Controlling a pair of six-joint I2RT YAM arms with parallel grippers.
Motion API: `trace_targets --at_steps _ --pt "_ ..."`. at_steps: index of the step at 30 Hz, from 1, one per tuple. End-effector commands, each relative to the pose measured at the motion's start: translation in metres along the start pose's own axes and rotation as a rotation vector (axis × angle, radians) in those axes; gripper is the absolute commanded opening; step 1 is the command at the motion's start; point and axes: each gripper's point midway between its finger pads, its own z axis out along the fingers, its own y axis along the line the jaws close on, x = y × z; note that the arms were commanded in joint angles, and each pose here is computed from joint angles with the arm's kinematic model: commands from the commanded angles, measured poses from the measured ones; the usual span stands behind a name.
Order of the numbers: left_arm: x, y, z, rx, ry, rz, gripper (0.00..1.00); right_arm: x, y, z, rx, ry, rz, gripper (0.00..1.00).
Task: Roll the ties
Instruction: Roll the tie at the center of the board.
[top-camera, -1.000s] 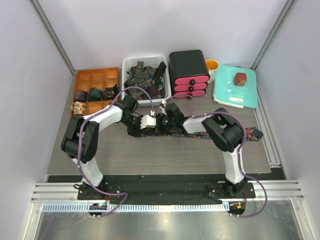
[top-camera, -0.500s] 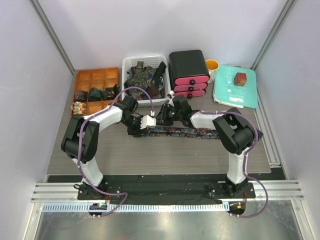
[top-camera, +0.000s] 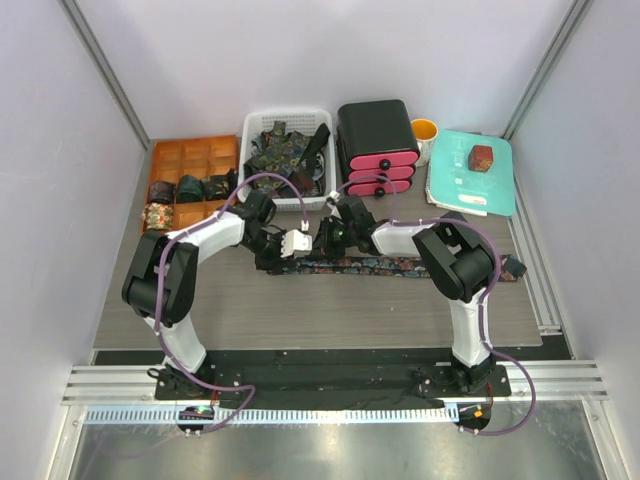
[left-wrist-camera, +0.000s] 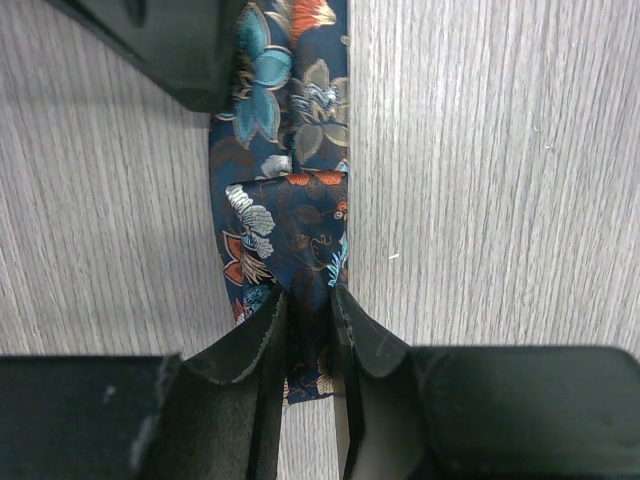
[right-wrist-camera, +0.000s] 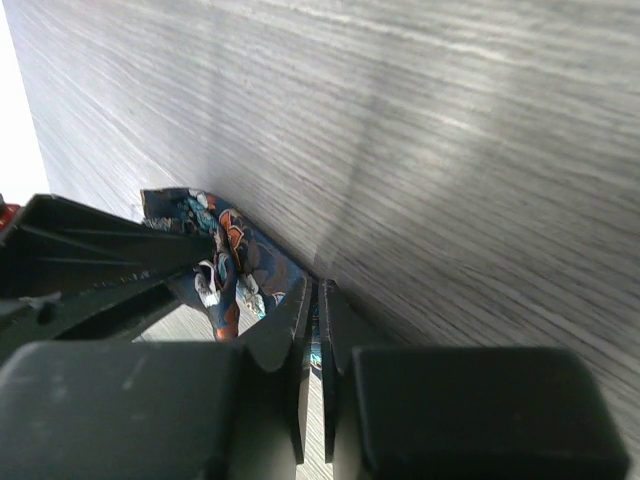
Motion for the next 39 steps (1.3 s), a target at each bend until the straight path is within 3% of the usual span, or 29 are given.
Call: trace_targets --at_steps 1,9,20,28,39 --pt "-0.019 0.005 -0.012 -0.045 -0.066 -0.002 0.22 -0.008 0.026 -0.011 -0.068 -0.009 -0.086 0.11" --pt "-0.014 0.000 -0.009 -0.014 -0.051 -0.008 0.22 -0.004 0.024 -0.011 -0.067 -0.010 -0.141 0.11" --pt "0.004 -0.007 -0.001 0.036 0.018 -0.022 0.24 -0.012 0.075 -0.044 -0.234 -0.057 -0.062 0.31" --pt "0.005 -0.007 0.000 0.043 0.023 -0.017 0.25 0.001 0.068 -0.024 -0.231 -0.034 0.033 0.36" --pt "0.007 -0.008 0.001 0.048 0.031 -0.004 0.25 0.026 0.055 -0.004 -0.198 0.010 0.049 0.38"
